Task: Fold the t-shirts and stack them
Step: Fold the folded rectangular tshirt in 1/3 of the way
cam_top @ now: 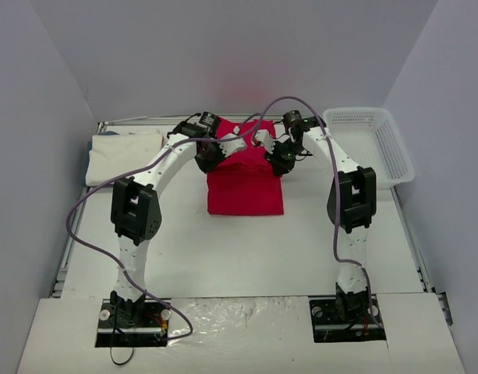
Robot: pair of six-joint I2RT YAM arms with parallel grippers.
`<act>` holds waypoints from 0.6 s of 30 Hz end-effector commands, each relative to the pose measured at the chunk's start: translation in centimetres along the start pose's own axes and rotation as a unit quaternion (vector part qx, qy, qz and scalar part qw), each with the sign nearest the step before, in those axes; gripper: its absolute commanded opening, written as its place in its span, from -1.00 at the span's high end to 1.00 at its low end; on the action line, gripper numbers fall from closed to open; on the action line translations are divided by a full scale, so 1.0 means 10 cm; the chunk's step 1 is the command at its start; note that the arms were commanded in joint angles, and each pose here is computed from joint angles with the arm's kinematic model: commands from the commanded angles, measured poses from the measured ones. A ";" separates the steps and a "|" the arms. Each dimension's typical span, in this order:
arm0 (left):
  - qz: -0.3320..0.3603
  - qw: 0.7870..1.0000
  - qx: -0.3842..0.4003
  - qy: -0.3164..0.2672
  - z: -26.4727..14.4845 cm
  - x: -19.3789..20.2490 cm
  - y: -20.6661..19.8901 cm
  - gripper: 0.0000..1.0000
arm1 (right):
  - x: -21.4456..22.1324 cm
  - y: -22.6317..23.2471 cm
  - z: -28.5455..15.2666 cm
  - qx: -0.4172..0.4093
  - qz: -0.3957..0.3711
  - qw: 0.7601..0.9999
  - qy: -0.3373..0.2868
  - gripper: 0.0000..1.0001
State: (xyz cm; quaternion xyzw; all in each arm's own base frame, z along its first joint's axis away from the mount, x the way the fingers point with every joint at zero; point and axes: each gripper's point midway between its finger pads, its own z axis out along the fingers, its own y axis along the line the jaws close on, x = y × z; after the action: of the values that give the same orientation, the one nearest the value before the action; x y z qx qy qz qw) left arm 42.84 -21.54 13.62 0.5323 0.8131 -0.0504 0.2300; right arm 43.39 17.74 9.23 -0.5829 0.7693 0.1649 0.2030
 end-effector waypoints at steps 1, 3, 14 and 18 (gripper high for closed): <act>0.031 0.999 -0.020 -0.023 -0.08 -0.18 0.13 0.95 | 0.17 -0.09 0.00 0.008 0.043 0.999 0.027 1.00; 0.031 0.999 -0.016 -0.022 -0.03 -0.18 0.14 0.95 | 0.20 -0.13 0.04 0.009 0.046 0.998 0.029 1.00; 0.029 0.999 -0.019 -0.021 0.14 -0.17 0.24 0.95 | 0.23 -0.29 0.17 0.013 0.058 0.998 0.024 1.00; 0.027 0.999 -0.024 -0.019 0.21 -0.15 0.30 0.95 | 0.21 -0.35 0.19 0.023 0.058 0.998 0.020 1.00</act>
State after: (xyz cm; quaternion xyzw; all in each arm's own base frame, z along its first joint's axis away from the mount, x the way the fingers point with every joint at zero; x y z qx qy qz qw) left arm 45.28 -22.01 10.37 0.5272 0.8178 -0.0531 0.2245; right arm 45.83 17.15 6.41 -0.5595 0.7874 0.1663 0.1981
